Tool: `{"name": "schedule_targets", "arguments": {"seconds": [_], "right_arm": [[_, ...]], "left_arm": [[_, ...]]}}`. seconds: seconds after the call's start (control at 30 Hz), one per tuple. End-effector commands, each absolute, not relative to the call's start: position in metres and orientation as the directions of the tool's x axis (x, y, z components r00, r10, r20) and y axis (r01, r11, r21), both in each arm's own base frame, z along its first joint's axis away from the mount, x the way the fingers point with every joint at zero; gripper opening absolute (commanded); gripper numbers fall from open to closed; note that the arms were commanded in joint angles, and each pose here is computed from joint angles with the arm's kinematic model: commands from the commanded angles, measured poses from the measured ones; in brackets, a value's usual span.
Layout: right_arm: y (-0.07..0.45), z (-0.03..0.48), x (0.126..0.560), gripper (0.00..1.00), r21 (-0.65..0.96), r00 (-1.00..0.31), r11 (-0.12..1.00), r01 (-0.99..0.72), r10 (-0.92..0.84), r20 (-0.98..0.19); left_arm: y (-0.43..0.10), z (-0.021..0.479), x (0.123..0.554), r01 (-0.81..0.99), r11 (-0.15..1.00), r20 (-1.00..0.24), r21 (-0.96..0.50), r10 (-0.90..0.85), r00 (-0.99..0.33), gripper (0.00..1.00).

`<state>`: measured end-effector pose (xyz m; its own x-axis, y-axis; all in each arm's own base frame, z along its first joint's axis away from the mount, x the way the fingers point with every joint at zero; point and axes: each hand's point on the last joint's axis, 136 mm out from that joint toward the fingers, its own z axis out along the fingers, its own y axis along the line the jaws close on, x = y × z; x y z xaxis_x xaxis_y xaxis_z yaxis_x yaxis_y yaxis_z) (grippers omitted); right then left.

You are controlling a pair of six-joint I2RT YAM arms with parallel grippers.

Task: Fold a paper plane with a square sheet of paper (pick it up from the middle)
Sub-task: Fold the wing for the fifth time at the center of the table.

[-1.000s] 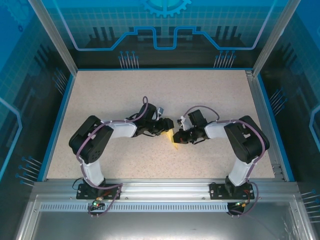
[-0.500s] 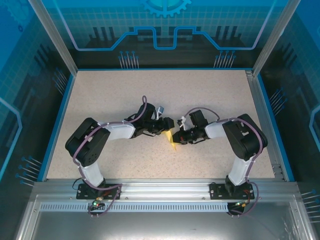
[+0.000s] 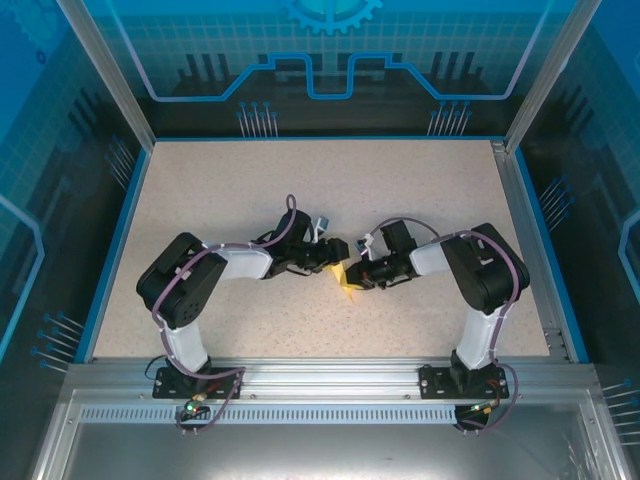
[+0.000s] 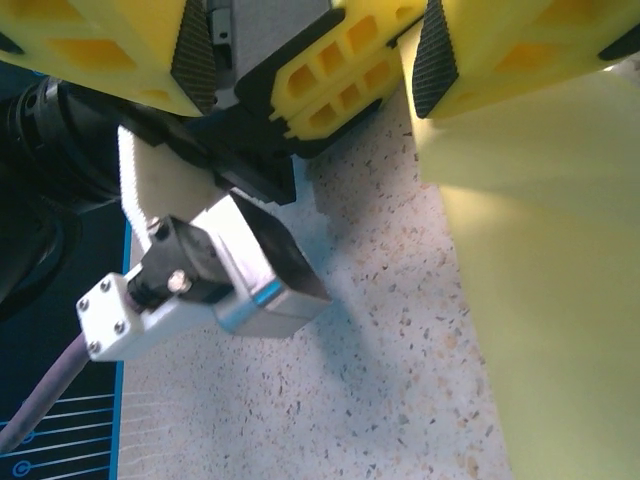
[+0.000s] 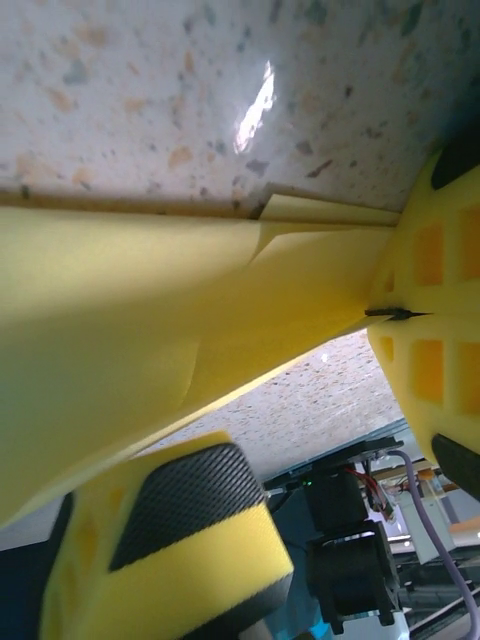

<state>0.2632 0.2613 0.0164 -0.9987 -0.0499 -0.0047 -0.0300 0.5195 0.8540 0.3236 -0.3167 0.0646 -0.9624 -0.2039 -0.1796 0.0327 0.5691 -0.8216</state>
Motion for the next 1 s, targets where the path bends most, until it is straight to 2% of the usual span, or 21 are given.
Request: {"name": "schedule_targets", "arguments": {"seconds": [0.0, 0.6, 0.97], "right_arm": [[0.259, 0.017, 0.268, 0.00, 0.874, -0.999, 0.486, 0.006, -0.033, 0.026], [0.255, 0.006, 0.267, 0.00, 0.868, -0.997, 0.494, 0.058, -0.013, 0.075], [0.250, 0.003, 0.267, 0.06, 0.838, -0.998, 0.542, 0.065, 0.013, 0.069]], "left_arm": [[-0.320, 0.082, 0.317, 0.107, 0.541, -0.237, -0.834, -0.176, -0.955, 0.58], [-0.330, 0.061, 0.326, 0.112, 0.548, -0.235, -0.829, -0.159, -0.959, 0.58], [-0.321, 0.024, 0.322, 0.034, 0.629, -0.163, -0.777, -0.149, -0.975, 0.57]]}}
